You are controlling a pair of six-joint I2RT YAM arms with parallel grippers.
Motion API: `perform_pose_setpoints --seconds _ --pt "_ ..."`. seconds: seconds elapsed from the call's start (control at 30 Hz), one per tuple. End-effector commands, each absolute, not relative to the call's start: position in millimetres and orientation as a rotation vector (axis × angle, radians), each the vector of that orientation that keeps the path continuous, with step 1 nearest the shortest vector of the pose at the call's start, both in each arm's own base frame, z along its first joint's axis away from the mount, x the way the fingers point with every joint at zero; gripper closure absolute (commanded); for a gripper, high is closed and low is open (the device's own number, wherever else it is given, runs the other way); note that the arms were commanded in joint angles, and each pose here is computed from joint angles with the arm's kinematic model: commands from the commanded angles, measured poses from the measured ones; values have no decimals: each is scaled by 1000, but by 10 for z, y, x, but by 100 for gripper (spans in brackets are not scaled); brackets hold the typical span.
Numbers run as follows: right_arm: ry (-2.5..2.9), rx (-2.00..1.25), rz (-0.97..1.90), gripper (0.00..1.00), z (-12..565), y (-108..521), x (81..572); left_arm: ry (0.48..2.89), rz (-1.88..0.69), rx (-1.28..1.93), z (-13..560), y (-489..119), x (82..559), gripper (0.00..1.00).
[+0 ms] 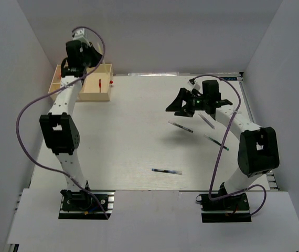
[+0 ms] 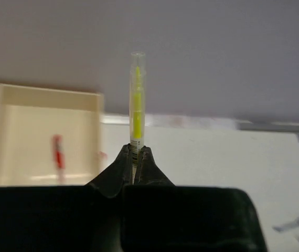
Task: Sort the stationery into containers
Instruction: Place the pen in the storage box.
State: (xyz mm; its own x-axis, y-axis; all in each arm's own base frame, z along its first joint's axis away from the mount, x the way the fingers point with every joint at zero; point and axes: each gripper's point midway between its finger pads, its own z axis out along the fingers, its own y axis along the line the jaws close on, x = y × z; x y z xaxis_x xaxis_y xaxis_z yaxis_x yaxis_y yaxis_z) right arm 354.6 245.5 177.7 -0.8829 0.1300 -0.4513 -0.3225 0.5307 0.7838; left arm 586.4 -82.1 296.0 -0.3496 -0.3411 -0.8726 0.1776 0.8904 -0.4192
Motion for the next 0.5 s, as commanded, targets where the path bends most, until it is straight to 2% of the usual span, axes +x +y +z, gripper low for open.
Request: perform_pose_setpoints --seconds 0.0,0.13,0.17,0.2,0.47 --pt "2224 -246 1275 12 1975 2396 3515 1926 -106 -114 2705 59 6084 100" --pt "2223 -247 1270 12 1942 2362 3504 1872 -39 -49 2619 249 6404 100" --pt "2221 -248 1268 12 1951 2355 3503 1828 -39 -47 2814 254 6501 100" --pt "2223 -248 1266 12 1939 2348 3502 1881 -44 -57 2502 327 6595 100" --pt "2229 -248 1222 13 1820 2296 3483 1950 18 15 1869 285 6755 100"
